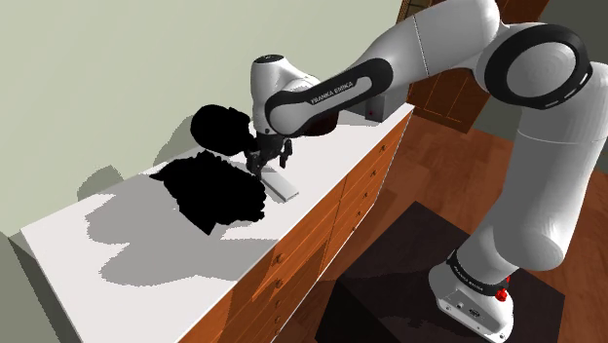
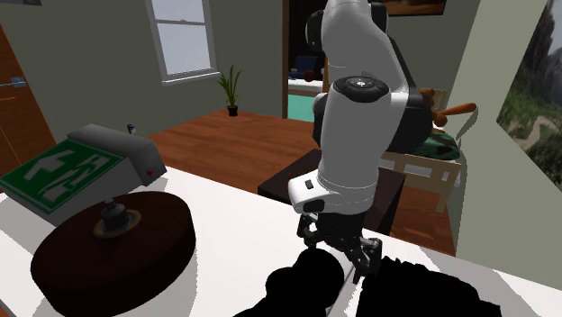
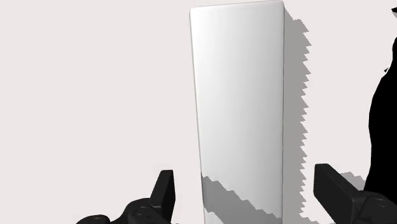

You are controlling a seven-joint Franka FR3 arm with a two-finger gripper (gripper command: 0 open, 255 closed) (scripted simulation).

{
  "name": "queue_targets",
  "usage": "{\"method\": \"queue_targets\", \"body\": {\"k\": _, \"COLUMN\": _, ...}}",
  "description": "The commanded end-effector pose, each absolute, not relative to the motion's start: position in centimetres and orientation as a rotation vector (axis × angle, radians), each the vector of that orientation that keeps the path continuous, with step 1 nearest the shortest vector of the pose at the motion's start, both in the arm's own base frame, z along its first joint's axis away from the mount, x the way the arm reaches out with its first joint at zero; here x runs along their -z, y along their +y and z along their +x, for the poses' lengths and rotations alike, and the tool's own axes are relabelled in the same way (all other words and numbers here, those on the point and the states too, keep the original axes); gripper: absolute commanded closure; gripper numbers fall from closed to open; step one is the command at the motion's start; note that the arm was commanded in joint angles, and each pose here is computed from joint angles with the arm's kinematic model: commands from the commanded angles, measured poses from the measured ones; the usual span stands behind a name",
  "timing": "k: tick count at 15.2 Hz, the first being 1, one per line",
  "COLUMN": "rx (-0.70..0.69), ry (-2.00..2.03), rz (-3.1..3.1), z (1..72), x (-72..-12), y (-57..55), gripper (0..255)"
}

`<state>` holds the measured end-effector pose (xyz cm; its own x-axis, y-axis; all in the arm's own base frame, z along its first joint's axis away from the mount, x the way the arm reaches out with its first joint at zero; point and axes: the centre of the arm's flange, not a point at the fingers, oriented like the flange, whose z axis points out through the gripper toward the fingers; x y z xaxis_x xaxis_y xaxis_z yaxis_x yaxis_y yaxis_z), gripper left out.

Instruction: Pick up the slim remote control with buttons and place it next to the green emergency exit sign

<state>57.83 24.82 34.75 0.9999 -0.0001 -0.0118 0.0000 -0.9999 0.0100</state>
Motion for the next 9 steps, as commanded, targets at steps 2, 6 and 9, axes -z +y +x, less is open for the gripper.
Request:
{"method": "queue_targets", "body": {"k": 2, "rx": 0.025, "ry": 0.004, "rz": 3.132, "z": 57.71, "x": -33.04, "y": 24.89, "gripper": 0}}
{"method": "queue_targets", "body": {"k": 6, "rx": 0.025, "ry": 0.004, "rz": 3.132, "z": 57.71, "x": -33.04, "y": 24.89, "gripper": 0}}
{"method": "queue_targets", "body": {"k": 9, "rx": 0.025, "ry": 0.004, "rz": 3.132, "z": 57.71, "x": -33.04, "y": 24.89, "gripper": 0}}
